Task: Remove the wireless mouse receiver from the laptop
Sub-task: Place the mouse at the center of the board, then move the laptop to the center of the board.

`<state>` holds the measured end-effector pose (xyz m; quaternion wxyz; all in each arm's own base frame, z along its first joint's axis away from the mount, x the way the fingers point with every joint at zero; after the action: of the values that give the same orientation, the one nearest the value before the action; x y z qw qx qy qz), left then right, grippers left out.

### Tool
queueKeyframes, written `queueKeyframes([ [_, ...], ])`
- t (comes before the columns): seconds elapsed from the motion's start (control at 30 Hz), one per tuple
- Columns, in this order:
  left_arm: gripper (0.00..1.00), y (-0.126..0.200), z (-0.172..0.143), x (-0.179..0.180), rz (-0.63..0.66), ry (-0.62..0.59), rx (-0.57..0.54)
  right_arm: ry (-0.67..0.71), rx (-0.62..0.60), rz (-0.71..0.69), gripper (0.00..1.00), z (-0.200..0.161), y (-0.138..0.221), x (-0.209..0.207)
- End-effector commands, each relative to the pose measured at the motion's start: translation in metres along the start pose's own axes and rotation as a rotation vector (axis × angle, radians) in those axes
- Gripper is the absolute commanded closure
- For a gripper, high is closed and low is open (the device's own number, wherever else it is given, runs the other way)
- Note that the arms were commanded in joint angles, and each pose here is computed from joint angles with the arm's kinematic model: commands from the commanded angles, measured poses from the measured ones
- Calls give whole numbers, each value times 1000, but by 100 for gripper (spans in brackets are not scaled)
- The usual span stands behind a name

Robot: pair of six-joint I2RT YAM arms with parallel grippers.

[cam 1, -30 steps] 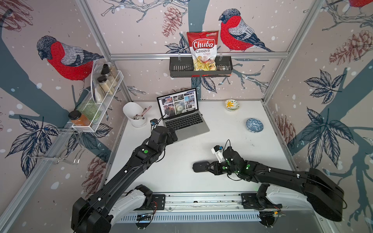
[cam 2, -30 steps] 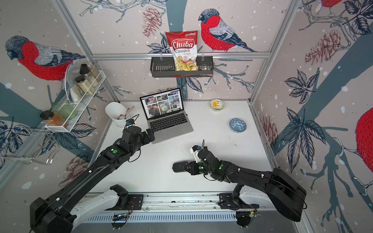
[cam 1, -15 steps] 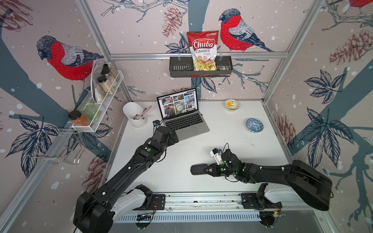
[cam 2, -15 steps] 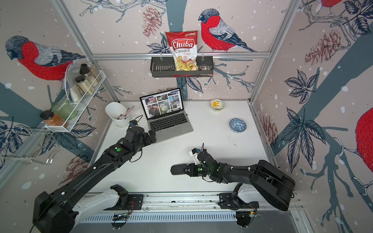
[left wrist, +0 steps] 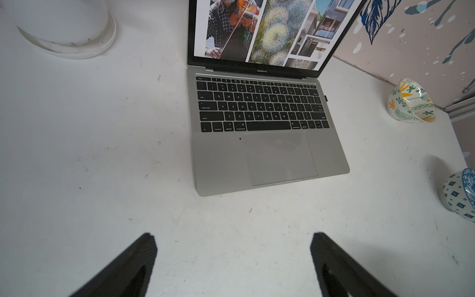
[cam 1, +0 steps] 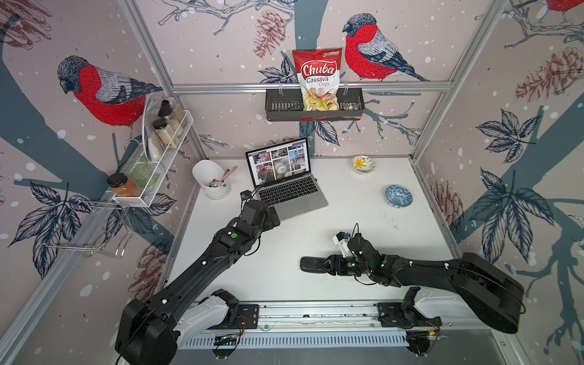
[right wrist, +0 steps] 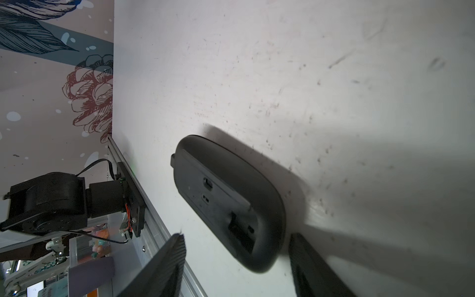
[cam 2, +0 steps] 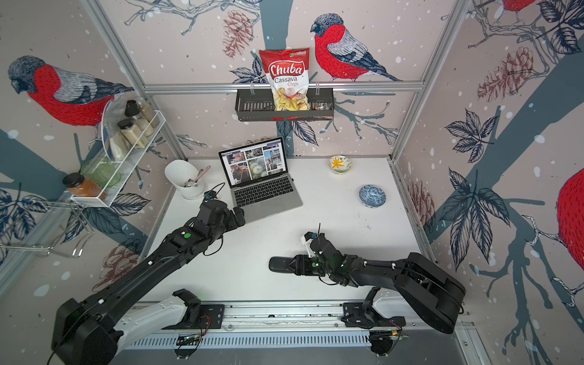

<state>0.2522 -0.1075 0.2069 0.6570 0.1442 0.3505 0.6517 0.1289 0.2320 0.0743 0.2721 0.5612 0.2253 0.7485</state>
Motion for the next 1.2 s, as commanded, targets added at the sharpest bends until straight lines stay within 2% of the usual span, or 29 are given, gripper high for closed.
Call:
queueKeyframes([
  [0.0,2,0,-1,-2,-21,9,0,-28,25,-161,25,-9,5,-27],
  [0.1,2,-1,-2,-2,-23,14,-1,-33,20,-211,19,-8,8,-33],
  [0.3,2,-6,-2,4,6,36,-36,37,-91,-292,18,25,31,-27],
  [0.47,3,-33,0,19,-57,141,-6,135,-290,-363,21,99,60,-3],
  [0.57,4,-53,4,34,-82,221,21,200,-362,-365,22,146,67,14],
  [0.73,5,-75,15,41,-82,274,16,248,-357,-384,26,218,55,20],
  [0.87,9,-91,18,35,-131,296,21,263,-335,-374,43,266,38,11],
  [1.17,9,-126,9,42,-71,325,85,303,-230,-334,37,336,-14,-13],
])
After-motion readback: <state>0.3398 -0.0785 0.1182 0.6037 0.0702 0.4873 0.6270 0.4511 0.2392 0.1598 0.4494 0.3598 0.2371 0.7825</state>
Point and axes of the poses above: each gripper's point midway between its finger pads, its own y axis back along the fingers, its own x axis along the line the jaws close on, z = x × y, the point moved 6 cm from there along y, back along the fingers, and after that the axes turned 4 degrees about -y, right-handed, at the moved point
